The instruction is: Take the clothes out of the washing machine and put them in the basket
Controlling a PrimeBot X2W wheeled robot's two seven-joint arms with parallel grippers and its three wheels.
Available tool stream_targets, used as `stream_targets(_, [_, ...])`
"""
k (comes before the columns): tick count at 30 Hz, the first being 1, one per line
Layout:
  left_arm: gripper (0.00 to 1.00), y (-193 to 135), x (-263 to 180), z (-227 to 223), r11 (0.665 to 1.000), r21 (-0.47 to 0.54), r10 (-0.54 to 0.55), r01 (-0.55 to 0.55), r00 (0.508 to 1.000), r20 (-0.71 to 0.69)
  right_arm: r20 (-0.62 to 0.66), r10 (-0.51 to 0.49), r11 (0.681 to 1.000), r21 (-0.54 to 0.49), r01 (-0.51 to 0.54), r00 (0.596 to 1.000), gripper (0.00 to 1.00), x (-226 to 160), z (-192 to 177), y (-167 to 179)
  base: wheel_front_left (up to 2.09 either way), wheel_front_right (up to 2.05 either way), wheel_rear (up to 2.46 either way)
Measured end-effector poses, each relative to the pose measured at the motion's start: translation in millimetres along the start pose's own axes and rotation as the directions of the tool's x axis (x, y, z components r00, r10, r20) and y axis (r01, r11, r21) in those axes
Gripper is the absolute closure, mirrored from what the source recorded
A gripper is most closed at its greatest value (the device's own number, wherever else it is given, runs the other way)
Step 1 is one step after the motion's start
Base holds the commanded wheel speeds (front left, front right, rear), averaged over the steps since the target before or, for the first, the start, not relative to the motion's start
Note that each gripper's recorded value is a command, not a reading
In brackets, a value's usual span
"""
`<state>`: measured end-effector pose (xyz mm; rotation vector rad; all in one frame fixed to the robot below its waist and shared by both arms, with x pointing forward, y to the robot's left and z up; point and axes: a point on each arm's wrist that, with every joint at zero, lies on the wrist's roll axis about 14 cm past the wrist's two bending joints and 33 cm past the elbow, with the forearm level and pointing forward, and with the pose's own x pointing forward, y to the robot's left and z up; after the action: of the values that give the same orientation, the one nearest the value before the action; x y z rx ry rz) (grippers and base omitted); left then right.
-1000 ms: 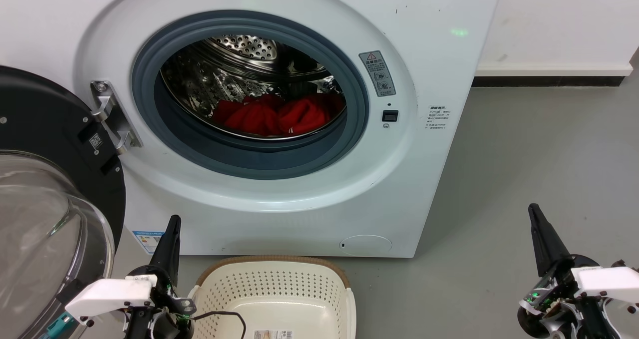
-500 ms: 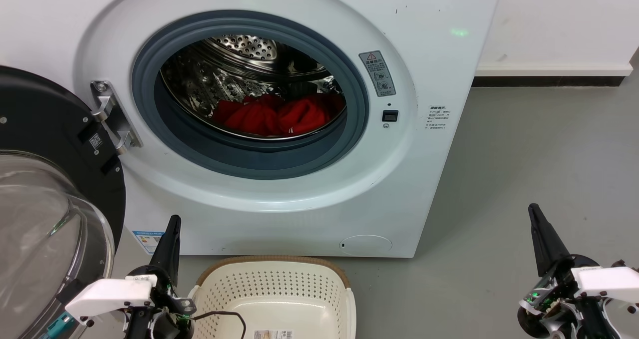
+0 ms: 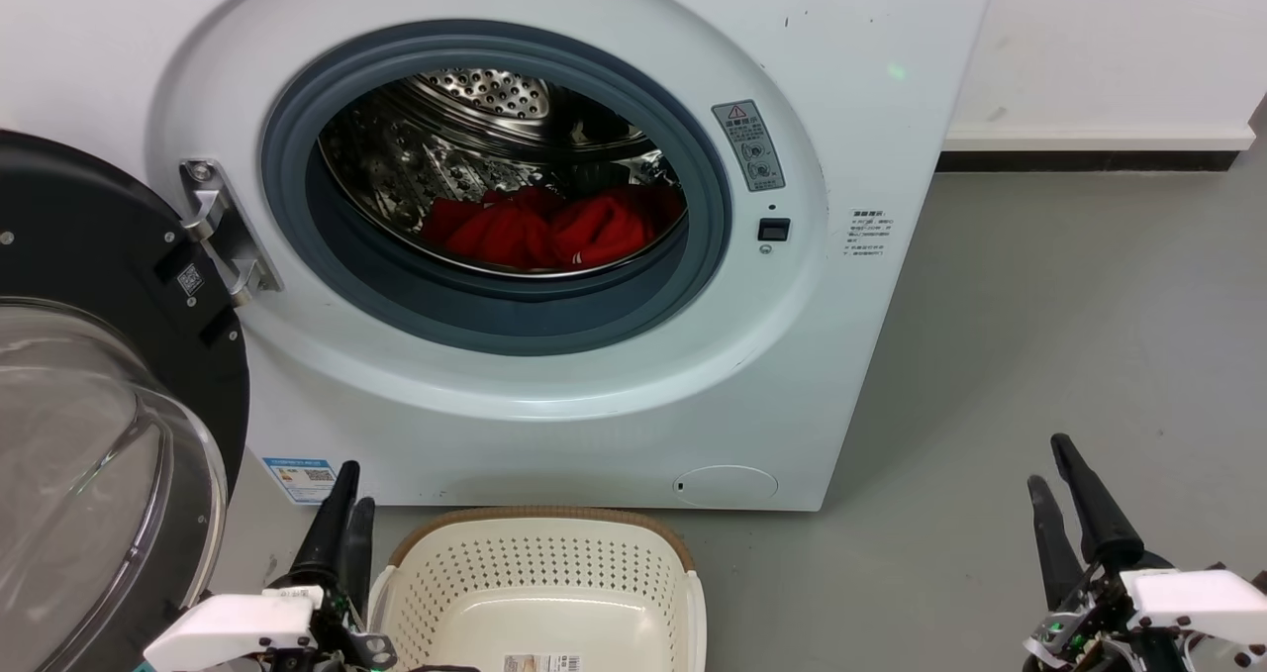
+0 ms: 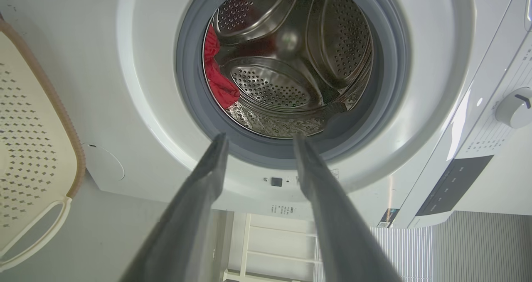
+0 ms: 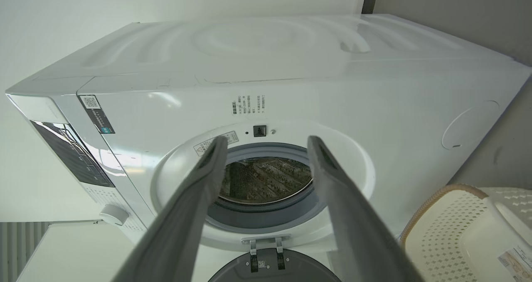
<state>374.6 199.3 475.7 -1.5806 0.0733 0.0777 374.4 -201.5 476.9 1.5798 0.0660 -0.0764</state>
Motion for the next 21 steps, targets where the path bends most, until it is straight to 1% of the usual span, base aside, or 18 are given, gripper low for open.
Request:
stream_targets(6, [0.0,-2,-1,2,1.0,0.013,-0.007,0.007,1.0,0.022,0.019,-0.003,1.0,-0.015,0.003,1.0,0.0,-1,1,-1,0.0,0.0,0.0])
stream_targets(12, [0.0,-4,-3,7,0.999,0.052,-0.012,0.01,0.999,0.05,0.046,-0.003,0.999,-0.048,0.005,0.999,0.0,-2,5,-1,0.0,0.0,0.0])
stream_targets(18, [0.0,-3,-4,21,0.994,0.11,-0.009,-0.002,0.995,0.104,0.081,-0.007,0.99,-0.138,0.018,0.997,0.0,-3,13,-2,0.0,0.0,0.0])
stream_targets(21, [0.0,-4,-6,31,0.989,0.148,-0.013,-0.007,0.99,0.138,0.093,-0.007,0.98,-0.199,0.025,0.996,0.0,-3,17,-2,0.0,0.0,0.0])
